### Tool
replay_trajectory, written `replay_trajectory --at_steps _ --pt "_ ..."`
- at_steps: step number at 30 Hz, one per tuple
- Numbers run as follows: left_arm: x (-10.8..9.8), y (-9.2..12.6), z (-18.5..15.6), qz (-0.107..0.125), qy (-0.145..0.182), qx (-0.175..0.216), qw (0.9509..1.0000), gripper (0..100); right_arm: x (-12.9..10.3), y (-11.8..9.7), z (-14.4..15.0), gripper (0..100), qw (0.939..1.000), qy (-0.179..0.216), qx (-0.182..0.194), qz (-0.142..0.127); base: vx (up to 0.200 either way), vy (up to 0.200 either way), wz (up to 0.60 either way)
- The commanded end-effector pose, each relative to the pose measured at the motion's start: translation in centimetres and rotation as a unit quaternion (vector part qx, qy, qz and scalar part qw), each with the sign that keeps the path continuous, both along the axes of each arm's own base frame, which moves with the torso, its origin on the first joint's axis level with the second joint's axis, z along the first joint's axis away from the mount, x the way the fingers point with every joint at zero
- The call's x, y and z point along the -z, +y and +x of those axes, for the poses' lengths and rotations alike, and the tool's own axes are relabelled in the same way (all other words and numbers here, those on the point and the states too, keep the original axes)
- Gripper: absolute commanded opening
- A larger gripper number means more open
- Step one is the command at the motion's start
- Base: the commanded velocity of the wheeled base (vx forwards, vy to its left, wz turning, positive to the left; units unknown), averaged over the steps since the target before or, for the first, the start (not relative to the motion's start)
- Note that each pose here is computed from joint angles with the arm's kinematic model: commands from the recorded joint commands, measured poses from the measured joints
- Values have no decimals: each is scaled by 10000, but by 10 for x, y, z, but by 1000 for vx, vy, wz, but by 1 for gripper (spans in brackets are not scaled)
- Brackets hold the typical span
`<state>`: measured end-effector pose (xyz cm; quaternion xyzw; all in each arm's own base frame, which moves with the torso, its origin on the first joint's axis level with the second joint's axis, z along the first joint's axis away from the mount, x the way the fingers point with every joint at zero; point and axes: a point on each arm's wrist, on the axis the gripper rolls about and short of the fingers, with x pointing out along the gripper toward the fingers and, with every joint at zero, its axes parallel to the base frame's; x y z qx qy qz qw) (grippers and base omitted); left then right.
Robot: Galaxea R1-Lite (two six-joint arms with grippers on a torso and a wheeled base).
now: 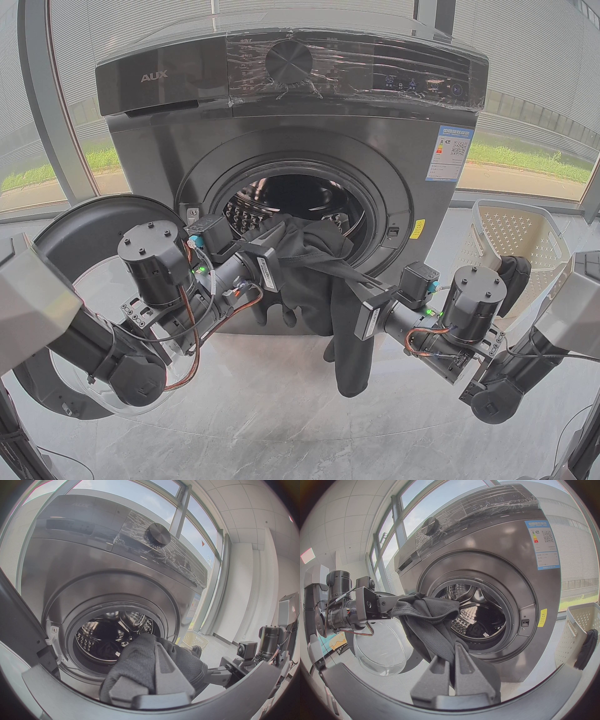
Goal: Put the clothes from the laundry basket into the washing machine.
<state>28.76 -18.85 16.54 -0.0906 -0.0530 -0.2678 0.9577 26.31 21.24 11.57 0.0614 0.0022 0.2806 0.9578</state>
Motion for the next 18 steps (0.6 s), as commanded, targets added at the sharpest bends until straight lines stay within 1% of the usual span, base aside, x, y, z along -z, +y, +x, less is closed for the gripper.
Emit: replay_trajectory --at_steps 1,3,4,15,18 --pt "-3 -1 -1 -43 -52 4 10000 0 4 1 -2 0 10000 61 -27 -44 0 0 0" --pt "-4 -1 -1 -51 -64 12 10000 0 5 1 -2 0 10000 73 -27 -53 0 0 0" --pt "-5 -1 0 -55 -71 12 10000 0 5 1 -2 100 9999 85 -19 -63 0 0 0" --pt "-8 -2 -2 -80 -109 -4 9999 0 20 2 3 100 9995 231 19 -202 0 0 0" --pt "-8 -3 -2 -80 -109 4 9999 0 21 4 3 100 9995 236 -4 -208 0 0 0"
